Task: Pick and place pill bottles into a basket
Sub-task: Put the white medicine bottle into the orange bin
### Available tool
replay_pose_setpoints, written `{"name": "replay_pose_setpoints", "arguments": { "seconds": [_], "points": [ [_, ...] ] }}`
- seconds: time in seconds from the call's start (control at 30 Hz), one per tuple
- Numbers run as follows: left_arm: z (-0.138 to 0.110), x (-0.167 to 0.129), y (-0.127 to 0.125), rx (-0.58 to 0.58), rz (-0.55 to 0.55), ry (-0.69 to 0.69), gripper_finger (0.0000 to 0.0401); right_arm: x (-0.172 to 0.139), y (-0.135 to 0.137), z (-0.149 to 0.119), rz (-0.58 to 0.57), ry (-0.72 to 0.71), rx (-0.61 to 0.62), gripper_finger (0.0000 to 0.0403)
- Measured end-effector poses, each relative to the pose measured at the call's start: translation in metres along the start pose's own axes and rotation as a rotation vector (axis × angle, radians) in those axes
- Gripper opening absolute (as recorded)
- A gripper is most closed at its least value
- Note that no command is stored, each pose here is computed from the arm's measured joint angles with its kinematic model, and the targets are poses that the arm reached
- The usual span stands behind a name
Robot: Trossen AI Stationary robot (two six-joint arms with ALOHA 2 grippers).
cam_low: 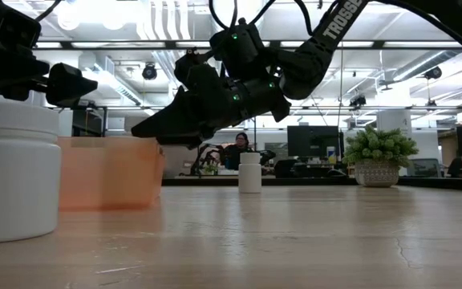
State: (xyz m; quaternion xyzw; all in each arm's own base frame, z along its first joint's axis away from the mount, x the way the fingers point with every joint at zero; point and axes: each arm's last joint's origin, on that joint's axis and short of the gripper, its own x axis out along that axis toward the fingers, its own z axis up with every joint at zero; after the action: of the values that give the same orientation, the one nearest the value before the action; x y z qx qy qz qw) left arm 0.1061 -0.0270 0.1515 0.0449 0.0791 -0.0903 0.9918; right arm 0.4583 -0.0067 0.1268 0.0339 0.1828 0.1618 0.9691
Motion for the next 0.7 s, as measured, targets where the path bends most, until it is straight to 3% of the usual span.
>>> {"name": "replay_pose_setpoints", "arguments": {
  "seconds": [0.7],
  "points": [
    [0.0,0.0,0.0,0.0,0.0,0.0,0.0345,0.0,0.0,-0.0001,0.0,0.001,-0.001,0.0203]
  ]
}}
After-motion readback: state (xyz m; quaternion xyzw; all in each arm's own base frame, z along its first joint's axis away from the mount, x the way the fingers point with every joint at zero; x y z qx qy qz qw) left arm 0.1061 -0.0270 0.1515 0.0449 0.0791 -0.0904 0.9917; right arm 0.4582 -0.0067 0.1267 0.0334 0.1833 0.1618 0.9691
